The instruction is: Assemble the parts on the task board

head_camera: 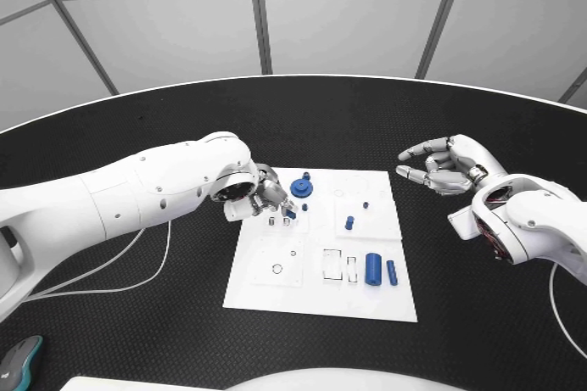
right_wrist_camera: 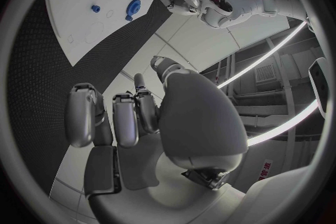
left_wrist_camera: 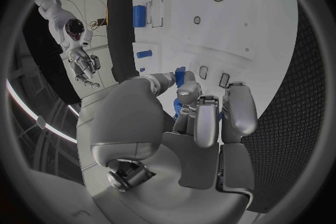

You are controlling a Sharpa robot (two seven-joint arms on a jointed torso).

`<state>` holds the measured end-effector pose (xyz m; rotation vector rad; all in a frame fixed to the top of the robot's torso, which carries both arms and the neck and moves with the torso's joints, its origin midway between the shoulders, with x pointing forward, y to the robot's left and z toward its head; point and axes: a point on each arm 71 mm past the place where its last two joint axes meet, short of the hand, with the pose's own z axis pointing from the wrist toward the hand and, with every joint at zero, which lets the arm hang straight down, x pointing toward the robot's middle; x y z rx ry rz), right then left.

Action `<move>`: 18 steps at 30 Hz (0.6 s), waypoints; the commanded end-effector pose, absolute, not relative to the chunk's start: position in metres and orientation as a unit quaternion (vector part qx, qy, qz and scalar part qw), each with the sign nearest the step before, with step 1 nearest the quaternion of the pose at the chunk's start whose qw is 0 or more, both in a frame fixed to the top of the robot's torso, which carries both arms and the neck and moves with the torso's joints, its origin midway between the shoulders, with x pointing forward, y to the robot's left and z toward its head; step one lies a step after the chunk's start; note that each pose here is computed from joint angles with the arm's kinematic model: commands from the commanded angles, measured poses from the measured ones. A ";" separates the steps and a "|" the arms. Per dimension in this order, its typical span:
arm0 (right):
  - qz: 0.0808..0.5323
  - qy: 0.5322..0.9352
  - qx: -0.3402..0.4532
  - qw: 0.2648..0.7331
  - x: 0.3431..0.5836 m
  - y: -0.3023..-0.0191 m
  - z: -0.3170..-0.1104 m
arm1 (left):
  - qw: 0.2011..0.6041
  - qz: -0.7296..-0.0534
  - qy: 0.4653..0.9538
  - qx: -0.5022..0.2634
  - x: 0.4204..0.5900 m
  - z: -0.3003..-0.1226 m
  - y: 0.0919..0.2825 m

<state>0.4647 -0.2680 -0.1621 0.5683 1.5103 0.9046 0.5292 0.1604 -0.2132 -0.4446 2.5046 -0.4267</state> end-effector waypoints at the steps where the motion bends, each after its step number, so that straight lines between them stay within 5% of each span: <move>1: 0.391 0.652 0.245 0.602 0.465 -0.268 -0.162 | 0.304 -0.153 0.928 -0.152 0.529 -0.212 0.162; 7: 0.391 0.651 0.245 0.603 0.465 -0.268 -0.162 | 0.342 -0.144 0.919 -0.130 0.526 -0.213 0.165; 18: 0.391 0.651 0.245 0.603 0.464 -0.268 -0.162 | 0.355 -0.130 0.919 -0.112 0.523 -0.224 0.167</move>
